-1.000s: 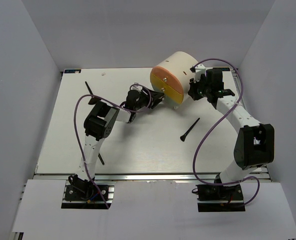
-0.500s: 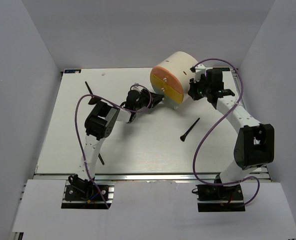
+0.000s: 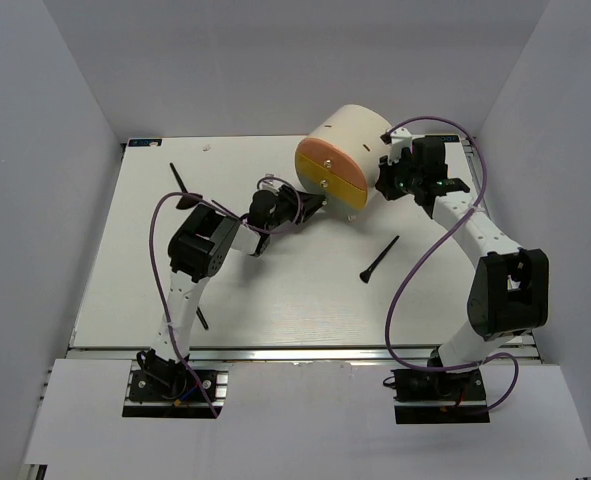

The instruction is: Organize the makeup

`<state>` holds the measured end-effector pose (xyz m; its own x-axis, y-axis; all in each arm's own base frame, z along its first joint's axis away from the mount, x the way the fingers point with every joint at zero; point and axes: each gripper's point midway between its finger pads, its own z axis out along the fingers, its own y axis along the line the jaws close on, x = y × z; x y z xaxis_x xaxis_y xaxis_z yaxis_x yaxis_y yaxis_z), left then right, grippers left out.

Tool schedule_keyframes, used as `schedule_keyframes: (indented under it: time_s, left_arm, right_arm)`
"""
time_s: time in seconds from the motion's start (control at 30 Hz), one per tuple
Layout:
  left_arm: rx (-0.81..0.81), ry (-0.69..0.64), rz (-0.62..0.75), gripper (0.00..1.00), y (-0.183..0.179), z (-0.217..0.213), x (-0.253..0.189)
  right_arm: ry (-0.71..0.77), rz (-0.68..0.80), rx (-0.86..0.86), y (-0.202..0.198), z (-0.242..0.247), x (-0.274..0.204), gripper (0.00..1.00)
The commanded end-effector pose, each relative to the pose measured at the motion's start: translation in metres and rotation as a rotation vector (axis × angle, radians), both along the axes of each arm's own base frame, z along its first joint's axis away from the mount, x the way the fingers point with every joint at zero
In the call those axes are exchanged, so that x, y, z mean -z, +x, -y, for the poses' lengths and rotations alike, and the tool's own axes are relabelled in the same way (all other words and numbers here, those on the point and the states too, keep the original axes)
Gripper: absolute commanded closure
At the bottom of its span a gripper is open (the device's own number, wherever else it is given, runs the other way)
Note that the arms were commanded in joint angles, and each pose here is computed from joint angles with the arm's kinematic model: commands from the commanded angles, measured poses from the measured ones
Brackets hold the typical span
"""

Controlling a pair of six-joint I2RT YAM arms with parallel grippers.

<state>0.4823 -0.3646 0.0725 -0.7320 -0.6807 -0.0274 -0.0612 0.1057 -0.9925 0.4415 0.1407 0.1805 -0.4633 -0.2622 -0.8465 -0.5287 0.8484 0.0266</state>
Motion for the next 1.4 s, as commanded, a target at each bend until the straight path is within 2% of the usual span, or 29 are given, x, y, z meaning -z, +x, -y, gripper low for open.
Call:
schedule_keyframes:
  time_s: [0.0,0.17,0.33,0.47,0.5,0.6,0.67,0.73,0.83,0.97,1.1,1.3,1.37]
  left_arm:
    - [0.067,-0.012,0.025,0.96,-0.031,0.007,-0.024]
    - [0.079,-0.008,0.032,0.97,-0.050,0.001,-0.029]
    - [0.087,-0.011,0.029,0.97,-0.058,-0.004,-0.029]
    - [0.100,-0.020,0.024,0.98,-0.062,-0.003,-0.032]
    - [0.103,-0.020,0.027,0.98,-0.063,-0.003,-0.033]
    - [0.103,-0.021,0.025,0.98,-0.064,-0.003,-0.035]
    - [0.102,-0.023,0.024,0.98,-0.065,-0.003,-0.036]
    - [0.104,-0.025,0.025,0.98,-0.065,-0.003,-0.037]
    - [0.104,-0.026,0.026,0.99,-0.066,-0.004,-0.039]
    - [0.110,-0.024,0.024,1.00,-0.076,-0.008,-0.043]
    - [0.118,-0.023,0.020,1.00,-0.092,-0.015,-0.045]
    - [0.124,0.004,0.001,1.00,-0.117,-0.028,-0.044]
    - [0.128,0.030,-0.011,0.96,-0.122,-0.030,-0.039]
  right_arm:
    - [0.053,0.095,-0.020,-0.001,-0.008,-0.040,0.88]
    - [0.100,0.193,-0.060,-0.010,-0.014,-0.076,0.86]
    - [0.145,0.296,-0.179,-0.029,-0.031,-0.107,0.83]
    - [0.102,0.341,-0.271,-0.034,-0.050,-0.105,0.75]
    - [0.056,0.363,-0.291,-0.032,-0.059,-0.101,0.63]
    - [-0.008,0.399,-0.321,-0.021,-0.077,-0.100,0.40]
    - [-0.021,0.435,-0.336,-0.015,-0.087,-0.112,0.39]
    - [-0.066,0.436,-0.319,-0.005,-0.091,-0.104,0.39]
    - [-0.116,0.430,-0.265,0.010,-0.093,-0.096,0.44]
    - [-0.151,0.456,-0.189,0.026,-0.086,-0.097,0.57]
    - [-0.181,0.441,-0.164,0.030,-0.080,-0.085,0.61]
    - [-0.181,0.431,-0.159,0.028,-0.079,-0.079,0.60]
    - [-0.176,0.432,-0.167,0.026,-0.079,-0.080,0.53]
